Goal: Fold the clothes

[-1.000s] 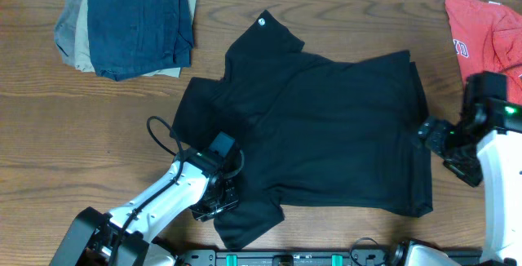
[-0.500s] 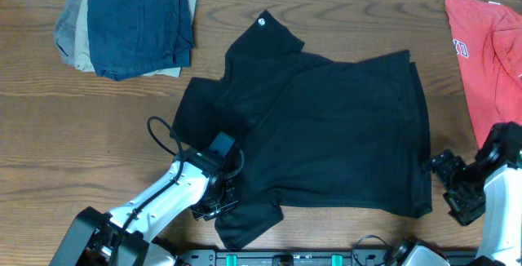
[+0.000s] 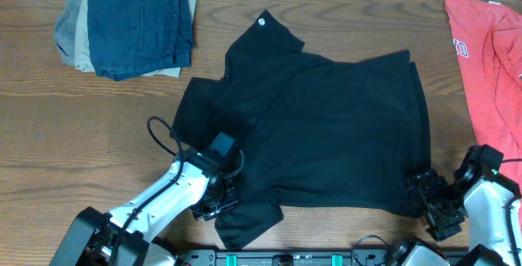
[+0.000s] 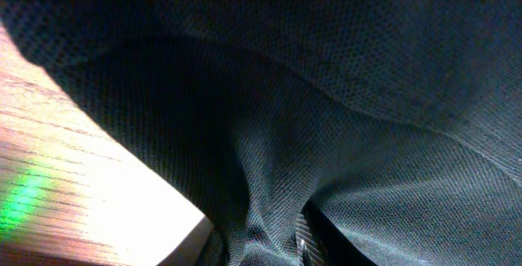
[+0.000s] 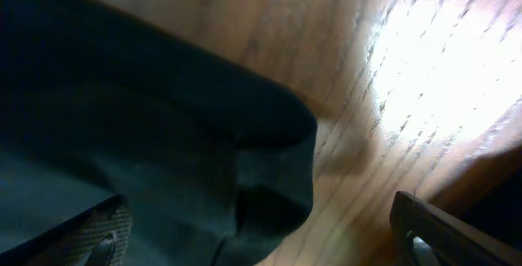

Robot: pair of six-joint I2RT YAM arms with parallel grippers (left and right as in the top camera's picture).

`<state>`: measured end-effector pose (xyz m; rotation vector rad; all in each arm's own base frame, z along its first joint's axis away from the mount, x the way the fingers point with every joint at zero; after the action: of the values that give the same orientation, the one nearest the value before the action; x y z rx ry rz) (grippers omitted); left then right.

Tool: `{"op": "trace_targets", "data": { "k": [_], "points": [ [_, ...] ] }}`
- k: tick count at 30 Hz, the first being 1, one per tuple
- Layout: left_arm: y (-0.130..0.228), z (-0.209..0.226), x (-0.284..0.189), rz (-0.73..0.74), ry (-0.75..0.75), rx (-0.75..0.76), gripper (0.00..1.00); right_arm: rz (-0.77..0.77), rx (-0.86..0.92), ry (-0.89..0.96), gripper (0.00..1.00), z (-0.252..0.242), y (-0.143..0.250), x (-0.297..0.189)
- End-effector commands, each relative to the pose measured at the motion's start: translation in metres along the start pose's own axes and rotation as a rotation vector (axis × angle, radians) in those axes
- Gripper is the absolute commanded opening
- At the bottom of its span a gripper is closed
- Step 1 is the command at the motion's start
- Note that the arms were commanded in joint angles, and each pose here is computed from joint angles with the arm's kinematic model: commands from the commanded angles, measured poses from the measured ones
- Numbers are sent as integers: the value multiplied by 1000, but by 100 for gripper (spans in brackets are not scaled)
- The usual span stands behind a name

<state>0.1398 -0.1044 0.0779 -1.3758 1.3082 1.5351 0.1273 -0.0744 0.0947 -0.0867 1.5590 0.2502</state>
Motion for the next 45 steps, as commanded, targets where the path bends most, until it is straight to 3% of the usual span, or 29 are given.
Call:
{"op": "trace_targets", "data": {
  "k": [1, 12, 13, 16, 24, 28, 32, 34, 45],
  "points": [
    [3, 16, 21, 17, -96, -13, 28, 1, 57, -6, 99, -5, 3, 8],
    [3, 15, 21, 16, -92, -12, 28, -60, 91, -71, 91, -3, -2, 25],
    [3, 15, 21, 16, -92, -12, 28, -64, 90, -75, 87, -2, -2, 25],
    [3, 15, 21, 16, -92, -12, 28, -64, 90, -75, 62, -2, -2, 25],
    [3, 15, 21, 19, -89, -12, 28, -15, 91, -85, 47, -2, 3, 25],
    [3, 13, 18, 20, -89, -3, 6, 0, 91, -96, 27, -2, 4, 25],
    [2, 8, 6, 15, -85, 3, 6, 6, 98, -101, 13, -1, 4, 25],
    [2, 3, -5, -2, -69, 34, 6, 7, 98, -100, 1, 0, 4, 22],
    [23, -16, -66, -185, 66, 145, 6, -47, 101, -40, 1, 9, -10, -19]
  ]
}}
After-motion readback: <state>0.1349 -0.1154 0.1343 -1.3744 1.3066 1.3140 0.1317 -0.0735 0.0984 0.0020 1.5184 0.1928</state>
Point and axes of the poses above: each gripper's point midway between its finger pads, its own x axis out along the fingers, its own z axis along the line the jaws close on, y = z × x, the point moved 9 cm from there along -x, back along the fingers, and after that the axes turned 6 degrees about x, right-handed, at the moved point
